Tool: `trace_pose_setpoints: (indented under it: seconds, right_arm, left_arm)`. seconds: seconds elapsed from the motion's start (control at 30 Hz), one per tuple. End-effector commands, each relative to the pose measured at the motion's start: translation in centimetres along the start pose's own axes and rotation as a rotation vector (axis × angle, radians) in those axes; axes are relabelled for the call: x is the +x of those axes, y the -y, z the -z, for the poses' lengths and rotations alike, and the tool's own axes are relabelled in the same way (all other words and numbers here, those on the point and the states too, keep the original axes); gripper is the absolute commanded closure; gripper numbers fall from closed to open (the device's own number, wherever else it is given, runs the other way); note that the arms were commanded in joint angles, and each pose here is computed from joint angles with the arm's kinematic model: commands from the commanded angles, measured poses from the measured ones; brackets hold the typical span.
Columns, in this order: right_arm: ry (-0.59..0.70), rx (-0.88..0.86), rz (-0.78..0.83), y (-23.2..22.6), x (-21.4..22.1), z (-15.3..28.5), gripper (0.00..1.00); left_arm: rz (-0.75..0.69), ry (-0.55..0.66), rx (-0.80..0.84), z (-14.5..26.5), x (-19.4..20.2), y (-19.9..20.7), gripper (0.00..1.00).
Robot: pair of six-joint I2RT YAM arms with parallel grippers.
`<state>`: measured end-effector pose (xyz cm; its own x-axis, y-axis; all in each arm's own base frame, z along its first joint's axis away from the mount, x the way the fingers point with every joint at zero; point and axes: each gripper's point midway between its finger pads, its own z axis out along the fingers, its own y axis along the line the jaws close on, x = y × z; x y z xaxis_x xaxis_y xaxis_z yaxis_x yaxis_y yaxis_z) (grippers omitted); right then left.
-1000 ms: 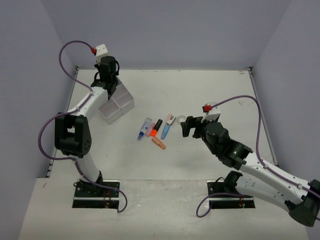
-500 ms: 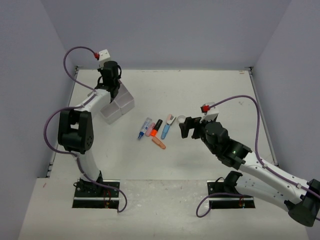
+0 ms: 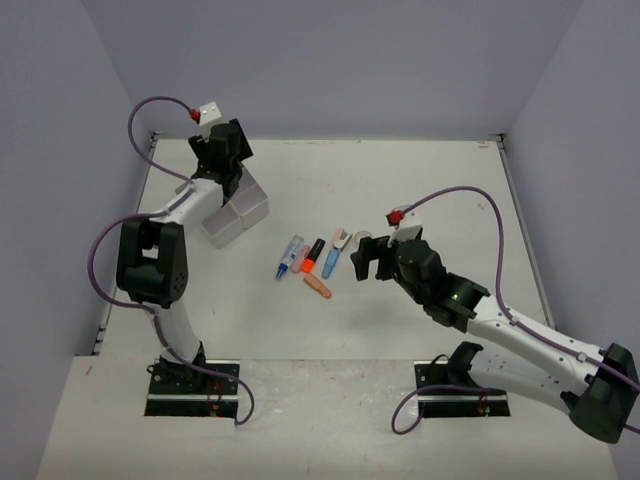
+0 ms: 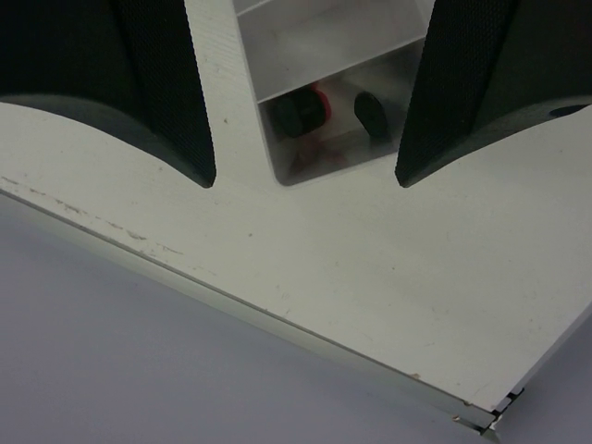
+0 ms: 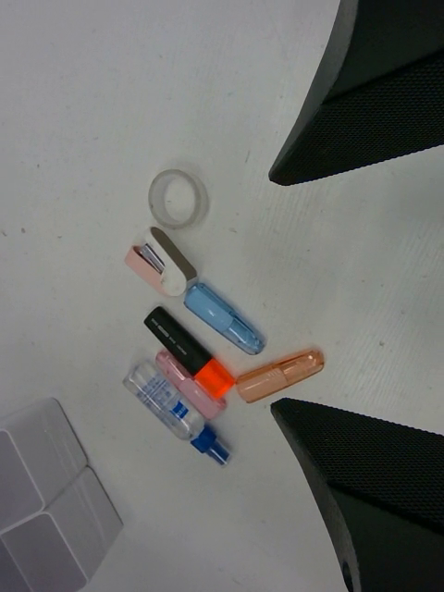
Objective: Sort the stationery into containers
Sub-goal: Place the pen in the storage box, then pick up the pen from the center of the board.
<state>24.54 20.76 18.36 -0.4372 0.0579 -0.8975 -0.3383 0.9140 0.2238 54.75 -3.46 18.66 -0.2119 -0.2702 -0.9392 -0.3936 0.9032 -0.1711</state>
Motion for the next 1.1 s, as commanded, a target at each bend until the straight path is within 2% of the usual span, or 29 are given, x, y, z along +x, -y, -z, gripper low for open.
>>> trace_pose_setpoints:
  seconds: [0.0,0.07,0.1,0.17,0.33,0.47,0.7,0.87,1.07]
  right_arm:
    - [-0.037,0.029,-0.109,-1.2,-1.0,-1.5,0.01]
    - [-0.152,0.157,-0.139,-0.3,1.0,-3.1,0.01]
    - [-0.18,0.228,-0.191,0.2,1.8,-3.6,0.02]
    - [-0.271,0.304,-0.225,0.1,3.6,-5.0,0.08]
    - [-0.403,0.413,-0.255,-0.8,6.2,-7.9,0.2]
    - [-0.433,0.412,-0.285,-1.8,7.3,-9.6,0.25]
    - [-0.486,0.428,-0.265,-3.3,9.5,-11.5,0.29]
    - [-0.456,0.38,-0.258,-5.5,8.6,-12.1,0.34]
    - [-0.453,0.384,-0.244,-6.6,7.7,-13.8,0.42]
  left_arm:
    - [0.213,0.093,0.106,7.4,-9.4,2.6,0.14]
    - [0.252,0.004,0.152,10.5,-9.8,2.7,0.07]
    - [0.307,-0.011,0.232,13.1,-11.2,3.4,0.03]
    - [0.316,-0.059,0.325,17.5,-11.0,3.6,0.01]
    - [0.211,-0.156,0.393,24.5,-5.8,1.5,0.0]
    - [0.124,-0.202,0.383,26.7,-3.3,-1.5,0.0]
    - [0.009,-0.254,0.351,27.4,0.5,-4.5,0.0]
    - [-0.046,-0.298,0.337,27.3,2.9,-5.5,0.0]
    - [-0.054,-0.295,0.351,28.5,3.1,-6.6,0.0]
